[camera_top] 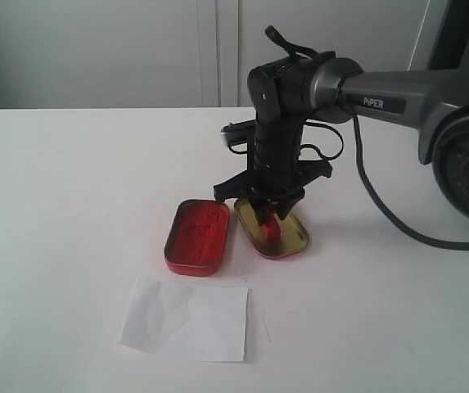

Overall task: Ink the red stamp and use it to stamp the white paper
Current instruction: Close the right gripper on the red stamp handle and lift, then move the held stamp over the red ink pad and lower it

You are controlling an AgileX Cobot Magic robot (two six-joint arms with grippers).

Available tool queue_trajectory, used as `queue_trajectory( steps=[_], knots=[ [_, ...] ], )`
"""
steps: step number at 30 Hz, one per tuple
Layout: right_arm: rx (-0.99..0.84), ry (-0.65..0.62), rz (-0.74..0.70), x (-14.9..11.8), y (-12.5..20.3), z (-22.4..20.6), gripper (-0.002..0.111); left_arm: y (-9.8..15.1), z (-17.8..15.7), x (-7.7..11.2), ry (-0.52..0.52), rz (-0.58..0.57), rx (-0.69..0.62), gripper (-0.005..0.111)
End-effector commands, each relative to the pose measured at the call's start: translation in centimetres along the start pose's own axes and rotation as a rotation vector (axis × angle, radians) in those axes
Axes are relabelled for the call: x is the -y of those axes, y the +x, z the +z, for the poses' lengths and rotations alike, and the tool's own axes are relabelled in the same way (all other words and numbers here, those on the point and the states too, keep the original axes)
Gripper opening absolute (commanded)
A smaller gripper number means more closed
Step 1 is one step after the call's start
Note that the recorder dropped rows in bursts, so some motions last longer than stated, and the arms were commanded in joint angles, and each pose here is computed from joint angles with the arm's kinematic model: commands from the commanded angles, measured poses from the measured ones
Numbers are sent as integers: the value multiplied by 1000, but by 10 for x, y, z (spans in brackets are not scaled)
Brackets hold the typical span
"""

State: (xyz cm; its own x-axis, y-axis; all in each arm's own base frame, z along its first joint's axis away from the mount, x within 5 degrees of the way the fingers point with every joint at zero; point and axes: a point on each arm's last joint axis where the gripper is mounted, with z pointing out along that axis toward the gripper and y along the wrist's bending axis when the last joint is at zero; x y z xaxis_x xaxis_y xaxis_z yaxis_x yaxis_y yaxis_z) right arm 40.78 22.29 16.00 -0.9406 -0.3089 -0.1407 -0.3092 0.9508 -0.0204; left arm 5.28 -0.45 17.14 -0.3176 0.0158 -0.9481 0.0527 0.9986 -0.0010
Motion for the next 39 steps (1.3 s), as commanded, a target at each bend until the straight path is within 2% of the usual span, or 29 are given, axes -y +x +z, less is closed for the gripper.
queue_trajectory(
  steps=[1,6,10,16,29,39],
  knots=[
    [1,7,6,0,0,-1,30,2,0,0,0,-5,2,0],
    [-7,9,14,0,1,-1,21,2,0,0,0,-5,2,0],
    [-14,10,14,0,1,-1,0,2,0,0,0,-5,2,0],
    [-1,8,26,1,1,-6,0,2,0,0,0,-5,2,0],
    [103,-18,1,-1,1,-56,0,2,0,0,0,-5,2,0],
    [175,-51,-162,-47,10,-71,0,2,0,0,0,-5,2,0]
  ],
)
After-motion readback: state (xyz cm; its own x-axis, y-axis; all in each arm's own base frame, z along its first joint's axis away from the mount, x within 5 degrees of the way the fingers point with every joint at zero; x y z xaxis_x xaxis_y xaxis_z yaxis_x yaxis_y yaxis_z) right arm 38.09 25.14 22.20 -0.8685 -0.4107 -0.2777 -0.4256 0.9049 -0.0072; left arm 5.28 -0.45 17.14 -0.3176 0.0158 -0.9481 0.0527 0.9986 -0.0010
